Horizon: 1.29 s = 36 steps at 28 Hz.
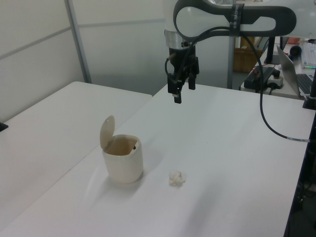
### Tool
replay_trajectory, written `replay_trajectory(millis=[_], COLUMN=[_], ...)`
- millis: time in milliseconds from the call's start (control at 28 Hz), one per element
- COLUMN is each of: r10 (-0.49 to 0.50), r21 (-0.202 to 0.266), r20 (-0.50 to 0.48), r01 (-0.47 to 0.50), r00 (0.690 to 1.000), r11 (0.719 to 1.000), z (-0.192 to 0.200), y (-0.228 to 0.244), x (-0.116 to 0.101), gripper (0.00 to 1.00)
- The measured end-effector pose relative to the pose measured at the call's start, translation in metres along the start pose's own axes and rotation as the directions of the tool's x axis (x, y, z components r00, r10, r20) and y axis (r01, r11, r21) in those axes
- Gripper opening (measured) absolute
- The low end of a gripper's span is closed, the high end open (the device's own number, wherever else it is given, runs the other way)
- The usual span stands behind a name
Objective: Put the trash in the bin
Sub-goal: 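Move the open gripper down toward the crumpled white tissue ball, then close the gripper on the tissue ball and lift it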
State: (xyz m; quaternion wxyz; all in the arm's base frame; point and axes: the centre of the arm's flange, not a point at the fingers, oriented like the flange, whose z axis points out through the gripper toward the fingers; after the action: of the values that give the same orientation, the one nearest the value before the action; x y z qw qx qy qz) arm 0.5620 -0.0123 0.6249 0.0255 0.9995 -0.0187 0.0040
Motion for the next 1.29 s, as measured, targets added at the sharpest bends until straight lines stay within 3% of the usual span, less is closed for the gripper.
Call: replay_trajectory(millis=[250,536,786,1036,1286], r10=[-0.013,-0.097,-0.166,-0.213,-0.265], r21=[0.003,0.060,0.078,0.079,0.032], r20=[0.003,0.047,0.132,0.133,0.144], r01=[0.013,0.094,0.156,0.204,0.263], r00=[1.000,0.994,0.977,0.968,0.953], r11=[1.000,0.994,0.985,0.976,0.964], z=[0.002,0.028,0.088,0.150,0.213], y=[0.000,-0.008,-0.021,-0.042,-0.061], x=[0.001,0.011,0.028,0.034,0.025], gripper=[1.00,1.00,1.00,1.00,1.00])
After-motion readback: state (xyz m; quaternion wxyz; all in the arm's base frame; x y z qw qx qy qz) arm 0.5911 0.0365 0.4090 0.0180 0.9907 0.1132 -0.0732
